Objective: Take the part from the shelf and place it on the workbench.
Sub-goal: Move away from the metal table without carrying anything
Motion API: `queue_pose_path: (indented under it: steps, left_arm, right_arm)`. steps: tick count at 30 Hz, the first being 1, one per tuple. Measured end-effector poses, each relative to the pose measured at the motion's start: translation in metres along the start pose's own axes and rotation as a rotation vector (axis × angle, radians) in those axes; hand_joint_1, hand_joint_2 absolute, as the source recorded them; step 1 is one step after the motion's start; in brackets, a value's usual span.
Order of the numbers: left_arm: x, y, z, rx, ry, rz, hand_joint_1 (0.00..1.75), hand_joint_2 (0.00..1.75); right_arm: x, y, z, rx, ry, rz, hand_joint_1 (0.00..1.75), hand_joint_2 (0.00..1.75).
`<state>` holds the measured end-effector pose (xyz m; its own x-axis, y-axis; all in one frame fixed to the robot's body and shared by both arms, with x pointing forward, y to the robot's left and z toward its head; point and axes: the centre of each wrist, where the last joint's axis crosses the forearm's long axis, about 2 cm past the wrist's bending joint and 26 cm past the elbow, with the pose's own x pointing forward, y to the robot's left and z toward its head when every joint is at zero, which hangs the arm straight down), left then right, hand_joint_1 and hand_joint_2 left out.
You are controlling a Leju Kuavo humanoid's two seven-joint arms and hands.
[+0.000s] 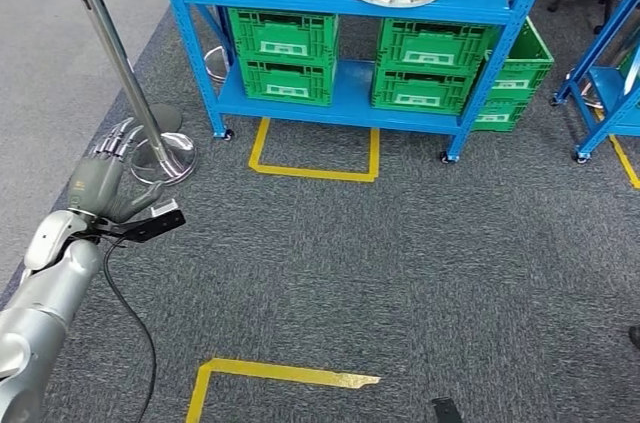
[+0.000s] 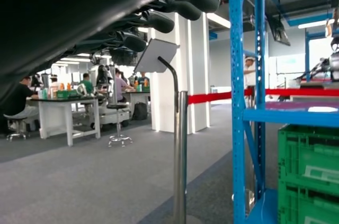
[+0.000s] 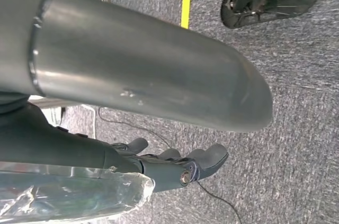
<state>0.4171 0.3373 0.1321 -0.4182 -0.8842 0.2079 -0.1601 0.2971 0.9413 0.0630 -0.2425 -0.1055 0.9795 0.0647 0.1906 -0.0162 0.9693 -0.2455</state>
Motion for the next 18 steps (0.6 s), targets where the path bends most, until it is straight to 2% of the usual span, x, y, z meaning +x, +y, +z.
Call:
queue_pose_path:
  steps: [7, 18]
  left_arm:
    - [0.0046, -0.0033, -0.0006, -0.007, -0.01, 0.004, 0.0, 0.0]
    - [0.0004, -0.0028, 0.0028, -0.017, -0.006, -0.016, 0.0, 0.0]
  right_arm:
    - [-0.0019, -0.0008, -0.0002, -0.003, 0.005, 0.002, 0.0, 0.0]
    - [0.0016, -0.0017, -0.0006, -0.007, 0.003, 0.003, 0.0, 0.0]
